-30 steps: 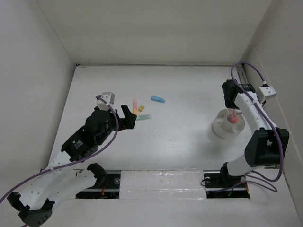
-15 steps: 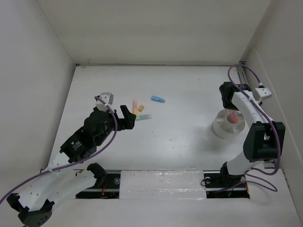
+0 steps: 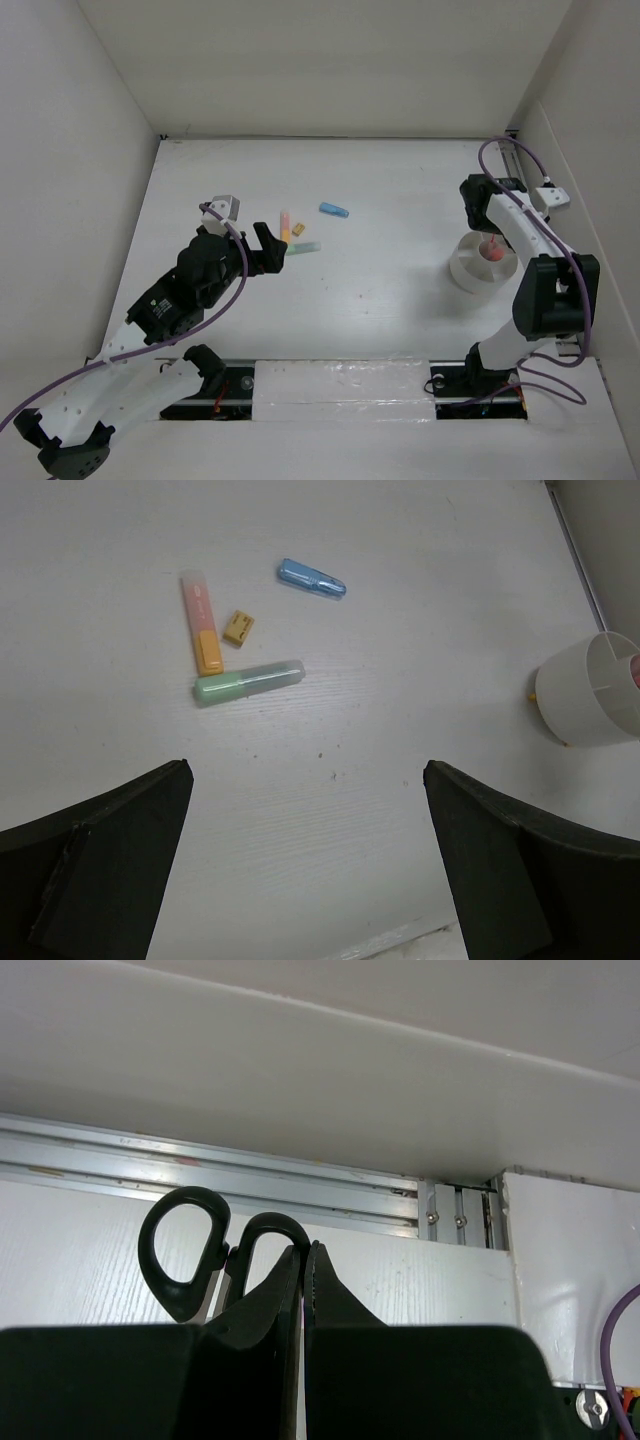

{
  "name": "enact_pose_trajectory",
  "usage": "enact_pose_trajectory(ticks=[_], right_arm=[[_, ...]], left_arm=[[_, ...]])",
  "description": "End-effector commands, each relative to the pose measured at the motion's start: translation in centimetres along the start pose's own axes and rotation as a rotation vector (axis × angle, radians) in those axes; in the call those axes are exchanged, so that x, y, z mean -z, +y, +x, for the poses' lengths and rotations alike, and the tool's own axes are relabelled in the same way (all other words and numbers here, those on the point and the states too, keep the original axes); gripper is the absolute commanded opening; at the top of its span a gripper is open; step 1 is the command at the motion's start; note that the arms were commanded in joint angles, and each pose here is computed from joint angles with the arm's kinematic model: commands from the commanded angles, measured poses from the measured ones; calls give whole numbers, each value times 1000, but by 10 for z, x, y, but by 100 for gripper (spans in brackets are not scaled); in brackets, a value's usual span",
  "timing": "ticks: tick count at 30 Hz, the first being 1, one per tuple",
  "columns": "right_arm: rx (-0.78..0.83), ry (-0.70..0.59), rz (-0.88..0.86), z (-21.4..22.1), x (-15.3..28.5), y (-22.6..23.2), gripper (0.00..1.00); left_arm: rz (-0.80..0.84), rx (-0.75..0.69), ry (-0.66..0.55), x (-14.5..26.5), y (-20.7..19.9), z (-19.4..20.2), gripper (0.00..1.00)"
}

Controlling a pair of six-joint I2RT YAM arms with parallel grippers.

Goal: Sort the stationery into containers

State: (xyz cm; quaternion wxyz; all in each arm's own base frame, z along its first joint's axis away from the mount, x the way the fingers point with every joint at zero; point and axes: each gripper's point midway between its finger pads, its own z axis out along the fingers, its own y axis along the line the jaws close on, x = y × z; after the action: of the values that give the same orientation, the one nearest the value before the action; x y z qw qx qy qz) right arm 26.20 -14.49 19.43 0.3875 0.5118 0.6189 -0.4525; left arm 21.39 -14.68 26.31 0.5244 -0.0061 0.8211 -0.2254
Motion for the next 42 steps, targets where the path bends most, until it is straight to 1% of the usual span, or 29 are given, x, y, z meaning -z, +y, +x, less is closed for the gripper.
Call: enact_pose_trajectory(ticks=[1, 8, 23, 26, 34, 37, 39, 41, 42], right_arm=[[37, -20, 0, 0, 3, -2, 0], [-23, -24, -38, -10, 12, -8, 0], [22, -29, -57, -1, 17, -1, 0], [31, -29, -54, 1, 17, 0, 6], [52, -31, -57, 6, 18, 4, 8], [55, -33, -66, 6, 20, 5, 13], [55, -33, -66, 6, 20, 5, 13], [55, -33, -66, 6, 20, 5, 16], [58, -34, -74, 7, 22, 7, 20]], left_arm=[[10, 13, -52, 3, -3, -15, 100], [10, 13, -52, 3, -3, -15, 100], [2, 13, -57, 5, -1, -15, 100], [2, 13, -57, 5, -1, -15, 100], [2, 13, -57, 5, -1, -15, 100], [2, 13, -57, 5, -1, -15, 100], [2, 13, -57, 5, -1, -15, 100], [2, 13, -57, 5, -1, -15, 100], [2, 13, -57, 5, -1, -15, 100]])
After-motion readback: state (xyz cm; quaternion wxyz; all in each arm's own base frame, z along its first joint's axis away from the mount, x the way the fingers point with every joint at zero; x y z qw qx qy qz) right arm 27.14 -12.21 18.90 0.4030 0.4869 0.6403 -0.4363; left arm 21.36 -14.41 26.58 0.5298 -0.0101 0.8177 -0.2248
